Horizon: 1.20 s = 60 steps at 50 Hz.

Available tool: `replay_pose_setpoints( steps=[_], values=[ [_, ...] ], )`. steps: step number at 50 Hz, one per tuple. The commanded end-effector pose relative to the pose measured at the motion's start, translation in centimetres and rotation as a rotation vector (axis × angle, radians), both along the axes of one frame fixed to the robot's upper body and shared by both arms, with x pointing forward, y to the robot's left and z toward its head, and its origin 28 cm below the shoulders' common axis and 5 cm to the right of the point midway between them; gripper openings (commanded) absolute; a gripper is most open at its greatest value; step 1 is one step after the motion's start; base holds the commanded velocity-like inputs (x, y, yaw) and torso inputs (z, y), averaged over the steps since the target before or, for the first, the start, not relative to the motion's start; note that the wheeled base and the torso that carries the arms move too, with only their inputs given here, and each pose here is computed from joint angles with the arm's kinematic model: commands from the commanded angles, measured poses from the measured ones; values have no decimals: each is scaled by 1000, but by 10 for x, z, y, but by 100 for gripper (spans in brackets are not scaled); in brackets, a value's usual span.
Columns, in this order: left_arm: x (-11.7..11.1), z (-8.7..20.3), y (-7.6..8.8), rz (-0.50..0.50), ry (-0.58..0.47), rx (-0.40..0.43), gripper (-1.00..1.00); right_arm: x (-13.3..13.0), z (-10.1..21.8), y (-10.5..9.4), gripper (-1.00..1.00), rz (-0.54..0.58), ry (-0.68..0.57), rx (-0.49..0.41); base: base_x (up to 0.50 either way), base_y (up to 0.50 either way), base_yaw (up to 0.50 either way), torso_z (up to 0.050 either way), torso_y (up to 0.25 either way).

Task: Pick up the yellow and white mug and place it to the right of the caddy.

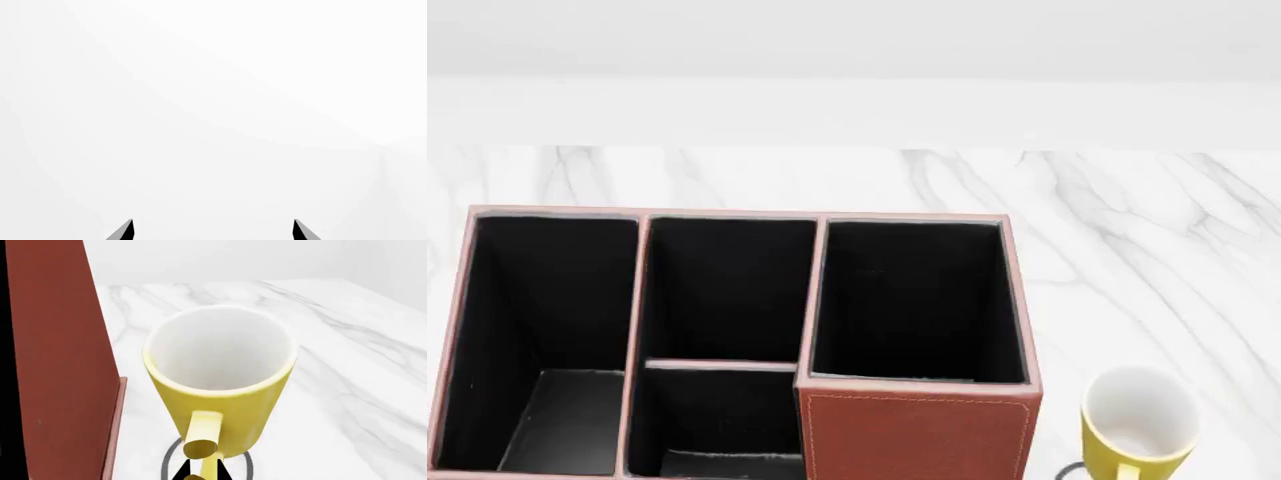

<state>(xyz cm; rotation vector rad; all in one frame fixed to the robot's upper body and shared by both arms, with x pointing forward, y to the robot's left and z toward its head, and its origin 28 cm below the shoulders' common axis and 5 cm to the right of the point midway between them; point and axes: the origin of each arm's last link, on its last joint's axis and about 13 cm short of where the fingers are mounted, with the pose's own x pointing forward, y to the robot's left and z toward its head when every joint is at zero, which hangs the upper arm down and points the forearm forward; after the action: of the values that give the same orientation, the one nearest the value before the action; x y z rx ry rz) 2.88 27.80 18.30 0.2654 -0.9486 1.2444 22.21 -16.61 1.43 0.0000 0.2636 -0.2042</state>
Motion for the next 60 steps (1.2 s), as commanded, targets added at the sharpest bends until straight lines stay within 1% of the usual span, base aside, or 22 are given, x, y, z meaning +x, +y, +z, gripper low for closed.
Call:
replay_pose_setpoints(
  steps=[1,15,60],
  values=[
    [-1,0,0,-28,26,2,100,20,-4,-9,-100,12,-63,-49,0,0,0,0,10],
    [-1,0,0,-27,25,3,100,27,-10,-8,-100,15,-54,-51,0,0,0,0,0],
    [-1,-1,-1,-30,29,5,100,27,-36,-10,-100,-4,12,-28,0,0,0,0,0]
  ],
)
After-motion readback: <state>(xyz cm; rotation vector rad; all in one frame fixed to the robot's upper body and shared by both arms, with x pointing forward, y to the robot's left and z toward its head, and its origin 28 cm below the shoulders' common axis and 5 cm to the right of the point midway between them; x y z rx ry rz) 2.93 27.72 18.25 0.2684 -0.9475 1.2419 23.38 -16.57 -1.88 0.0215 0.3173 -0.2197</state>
